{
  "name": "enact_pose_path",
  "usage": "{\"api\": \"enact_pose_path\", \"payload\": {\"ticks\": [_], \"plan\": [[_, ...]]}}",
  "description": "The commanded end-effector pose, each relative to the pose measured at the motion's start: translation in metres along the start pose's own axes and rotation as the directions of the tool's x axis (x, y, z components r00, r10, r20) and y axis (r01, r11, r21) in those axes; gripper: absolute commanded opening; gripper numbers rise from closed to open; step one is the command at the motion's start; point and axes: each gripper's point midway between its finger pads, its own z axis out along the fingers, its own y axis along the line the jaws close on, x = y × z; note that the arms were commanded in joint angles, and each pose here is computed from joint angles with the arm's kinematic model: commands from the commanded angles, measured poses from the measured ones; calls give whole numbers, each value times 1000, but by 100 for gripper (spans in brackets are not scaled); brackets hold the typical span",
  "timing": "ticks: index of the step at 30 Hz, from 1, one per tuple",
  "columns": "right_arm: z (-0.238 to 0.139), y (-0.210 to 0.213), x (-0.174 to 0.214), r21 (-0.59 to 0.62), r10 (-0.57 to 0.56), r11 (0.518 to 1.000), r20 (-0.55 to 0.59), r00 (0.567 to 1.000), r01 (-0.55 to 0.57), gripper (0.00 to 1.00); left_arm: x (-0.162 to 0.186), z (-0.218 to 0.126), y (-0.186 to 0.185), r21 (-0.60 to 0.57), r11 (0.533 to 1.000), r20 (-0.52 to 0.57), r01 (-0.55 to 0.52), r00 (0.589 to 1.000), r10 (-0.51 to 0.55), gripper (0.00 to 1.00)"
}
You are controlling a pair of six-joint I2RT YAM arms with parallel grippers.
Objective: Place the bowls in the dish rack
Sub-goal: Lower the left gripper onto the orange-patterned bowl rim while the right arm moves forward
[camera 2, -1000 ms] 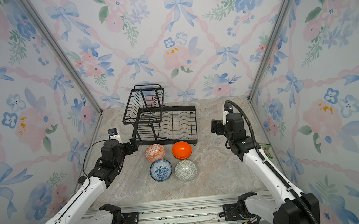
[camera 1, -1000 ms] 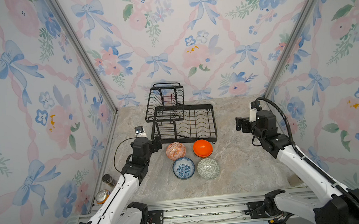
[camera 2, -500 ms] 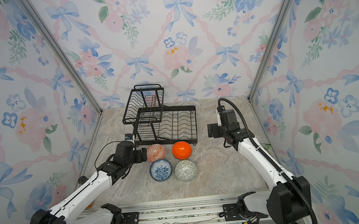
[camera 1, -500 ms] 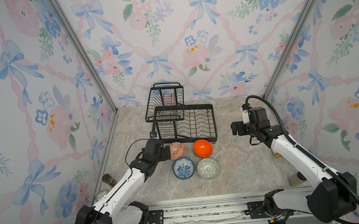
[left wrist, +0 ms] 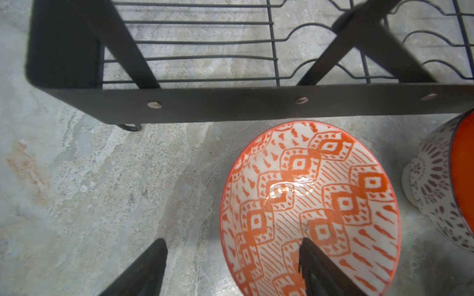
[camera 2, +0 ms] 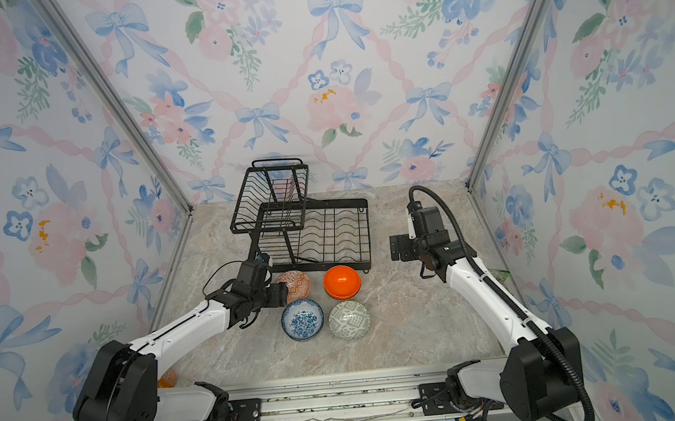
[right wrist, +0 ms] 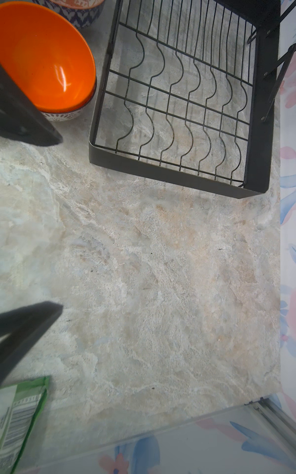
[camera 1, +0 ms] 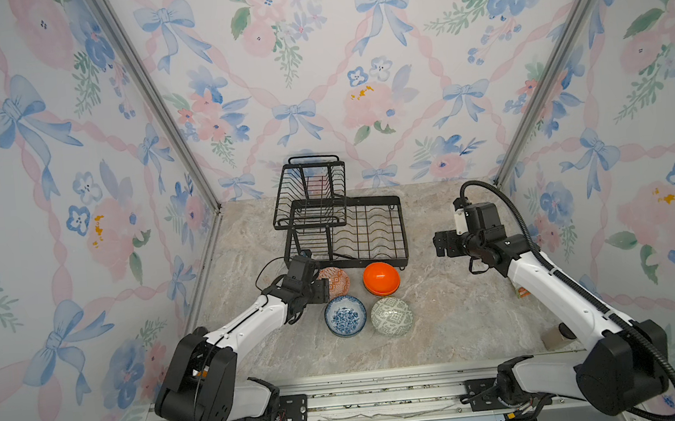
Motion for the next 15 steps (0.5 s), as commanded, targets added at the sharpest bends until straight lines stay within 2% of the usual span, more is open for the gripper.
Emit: {"api": "enact_pose_path", "payload": {"ticks": [1,5,9,15], "plan": [[-3,5,-4,-18,6,1000,-3,1000,-6,97,-8,2,-9,40,999,14,6,1000,-7,71],[-2,6,-3,-22,6,1000,-6,1000,-6,97,-6,6,-1,16,1000,17,25,1000,-25,60],[-1,6,2,-21,2,1000,-15,1000,-2,97,-6,9,9,15,998,33,68,997,-68,57],[-1,5,4,-12,-4,1000,-20,1000,4,97,-3,17,13,75,990,28,119,992,-121,49]]}}
